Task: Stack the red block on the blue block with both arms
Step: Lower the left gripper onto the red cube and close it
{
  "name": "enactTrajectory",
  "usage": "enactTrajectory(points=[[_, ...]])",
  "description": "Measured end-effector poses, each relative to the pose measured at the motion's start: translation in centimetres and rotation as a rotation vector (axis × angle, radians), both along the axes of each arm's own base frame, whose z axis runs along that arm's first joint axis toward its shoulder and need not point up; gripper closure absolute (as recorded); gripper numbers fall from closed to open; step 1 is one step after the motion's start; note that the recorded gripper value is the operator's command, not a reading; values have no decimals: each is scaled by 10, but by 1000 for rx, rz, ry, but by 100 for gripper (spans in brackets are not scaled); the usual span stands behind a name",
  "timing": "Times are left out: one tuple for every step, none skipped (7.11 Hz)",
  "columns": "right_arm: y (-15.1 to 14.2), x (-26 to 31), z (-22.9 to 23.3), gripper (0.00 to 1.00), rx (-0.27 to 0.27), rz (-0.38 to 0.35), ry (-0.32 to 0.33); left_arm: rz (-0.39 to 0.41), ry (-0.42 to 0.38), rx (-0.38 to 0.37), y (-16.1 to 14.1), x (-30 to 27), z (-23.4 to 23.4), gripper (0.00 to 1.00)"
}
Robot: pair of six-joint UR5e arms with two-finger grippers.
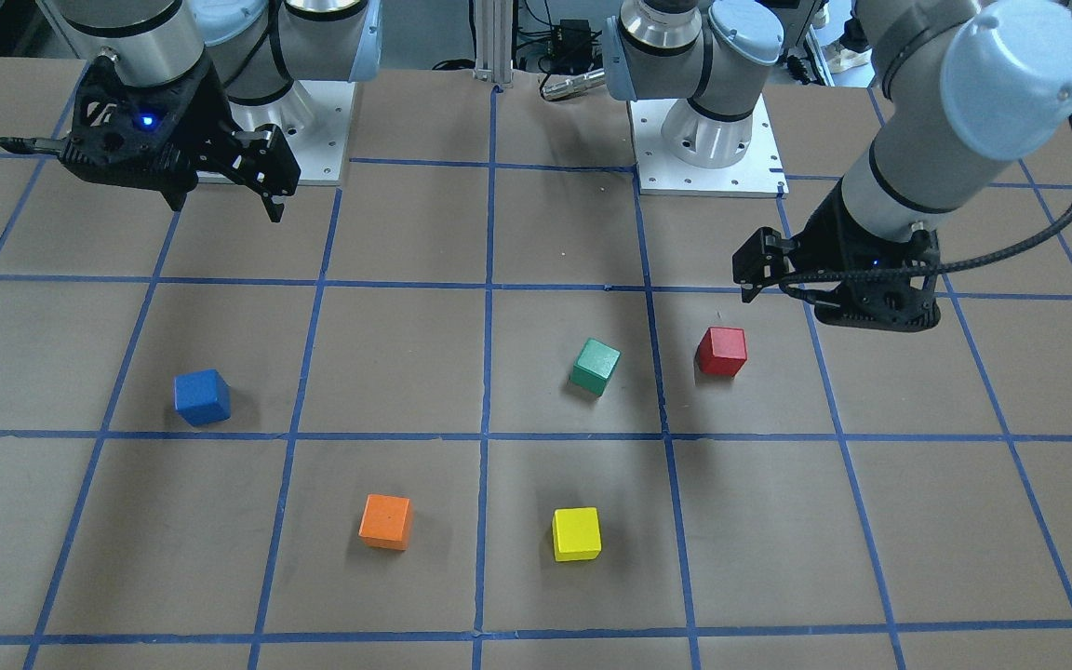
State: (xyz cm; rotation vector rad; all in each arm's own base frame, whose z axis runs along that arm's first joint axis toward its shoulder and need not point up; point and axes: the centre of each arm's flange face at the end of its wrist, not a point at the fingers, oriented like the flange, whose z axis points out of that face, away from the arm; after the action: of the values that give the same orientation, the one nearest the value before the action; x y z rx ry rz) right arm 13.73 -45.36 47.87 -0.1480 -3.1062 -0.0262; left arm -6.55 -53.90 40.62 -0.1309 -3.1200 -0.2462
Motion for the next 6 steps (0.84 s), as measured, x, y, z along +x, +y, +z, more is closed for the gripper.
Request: enactTrajectory(points=[[0, 0, 0, 0, 0, 0, 0, -18, 4, 19, 3, 5, -27, 0], [0, 0, 0, 0, 0, -1, 0, -23, 10, 50, 12, 10, -53, 0], [0, 1, 0, 0, 0, -5, 0, -17, 16, 79, 23, 14, -78, 0], [1, 2, 0, 0, 0, -8, 0, -9, 18, 90, 34, 18, -105, 0], [1, 2, 0, 0, 0, -7, 0, -3, 15, 72, 42, 20, -131, 0], [1, 2, 0, 0, -1, -5, 0, 0, 7, 44, 51, 20, -156, 0]])
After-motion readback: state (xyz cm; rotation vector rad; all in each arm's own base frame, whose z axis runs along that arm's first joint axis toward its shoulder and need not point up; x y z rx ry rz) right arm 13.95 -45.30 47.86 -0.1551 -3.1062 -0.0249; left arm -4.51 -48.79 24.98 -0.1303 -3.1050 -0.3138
